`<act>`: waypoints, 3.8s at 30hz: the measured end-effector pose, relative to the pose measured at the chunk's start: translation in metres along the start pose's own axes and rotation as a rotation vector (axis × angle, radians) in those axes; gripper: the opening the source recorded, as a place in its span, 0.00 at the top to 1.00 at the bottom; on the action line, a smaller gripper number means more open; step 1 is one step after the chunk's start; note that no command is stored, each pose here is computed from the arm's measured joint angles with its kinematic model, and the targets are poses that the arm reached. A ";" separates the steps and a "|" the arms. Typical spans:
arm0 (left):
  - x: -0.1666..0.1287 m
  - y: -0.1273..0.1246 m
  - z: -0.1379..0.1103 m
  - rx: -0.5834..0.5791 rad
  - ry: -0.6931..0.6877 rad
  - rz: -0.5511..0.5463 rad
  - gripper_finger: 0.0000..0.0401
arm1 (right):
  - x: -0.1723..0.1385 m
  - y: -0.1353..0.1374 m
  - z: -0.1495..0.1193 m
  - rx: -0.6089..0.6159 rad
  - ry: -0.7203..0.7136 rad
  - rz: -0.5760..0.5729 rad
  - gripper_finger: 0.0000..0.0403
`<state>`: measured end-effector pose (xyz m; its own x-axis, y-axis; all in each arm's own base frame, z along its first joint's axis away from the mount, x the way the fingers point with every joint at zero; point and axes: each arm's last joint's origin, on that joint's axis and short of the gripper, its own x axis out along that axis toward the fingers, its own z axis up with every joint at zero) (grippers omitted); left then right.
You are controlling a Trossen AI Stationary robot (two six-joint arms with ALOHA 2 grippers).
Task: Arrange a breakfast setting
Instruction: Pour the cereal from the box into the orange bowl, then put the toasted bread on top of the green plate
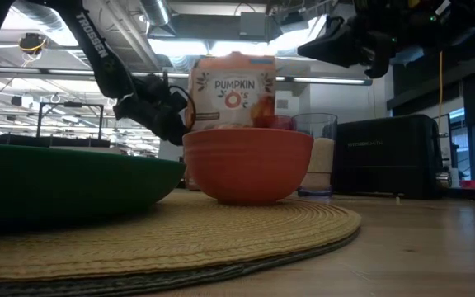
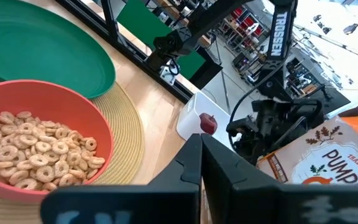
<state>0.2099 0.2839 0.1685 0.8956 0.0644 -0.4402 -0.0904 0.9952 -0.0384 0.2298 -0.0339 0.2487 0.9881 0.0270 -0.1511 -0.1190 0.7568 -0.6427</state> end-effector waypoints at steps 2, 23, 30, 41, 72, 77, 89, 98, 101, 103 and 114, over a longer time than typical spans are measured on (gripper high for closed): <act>-0.002 -0.001 0.001 -0.006 0.026 0.033 0.43 | 0.000 0.001 -0.001 0.002 0.008 0.007 0.99; 0.011 -0.016 0.001 -0.019 0.184 0.137 0.26 | 0.000 0.001 -0.001 0.003 0.012 0.011 0.99; 0.012 -0.025 -0.007 -0.006 0.330 0.176 0.16 | 0.000 0.002 -0.002 0.006 0.022 0.020 0.99; -0.028 -0.043 0.028 0.040 0.373 0.303 0.18 | 0.000 0.001 -0.002 0.005 0.035 0.005 0.99; -0.051 -0.160 0.077 -0.137 -0.265 -0.102 0.22 | -0.004 -0.008 -0.005 -0.071 0.229 -0.238 0.99; -0.071 -0.172 0.086 -0.029 -0.539 -0.142 0.22 | -0.027 -0.028 -0.016 -0.022 0.296 -0.413 0.99; -0.135 -0.200 0.083 0.118 -0.707 -0.067 0.22 | -0.106 -0.048 -0.055 0.227 0.437 -0.755 0.98; -0.156 -0.200 0.065 0.088 -0.747 0.238 0.22 | -0.127 -0.047 -0.077 0.558 0.606 -0.737 0.70; -0.158 -0.200 0.065 0.092 -0.758 0.255 0.22 | -0.131 -0.049 -0.080 0.590 0.618 -0.771 0.65; -0.159 -0.200 0.065 0.099 -0.761 0.252 0.22 | -0.134 -0.049 -0.084 0.624 0.632 -0.767 0.64; -0.165 -0.202 0.071 0.160 -0.840 0.284 0.22 | -0.142 -0.049 -0.095 0.738 0.634 -0.728 0.64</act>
<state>0.1119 0.0776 0.3128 0.8777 0.2798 0.3891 -0.3513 0.9279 0.1251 0.0855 -0.1369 0.2299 0.5535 -0.7268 -0.4067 0.7318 0.6575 -0.1791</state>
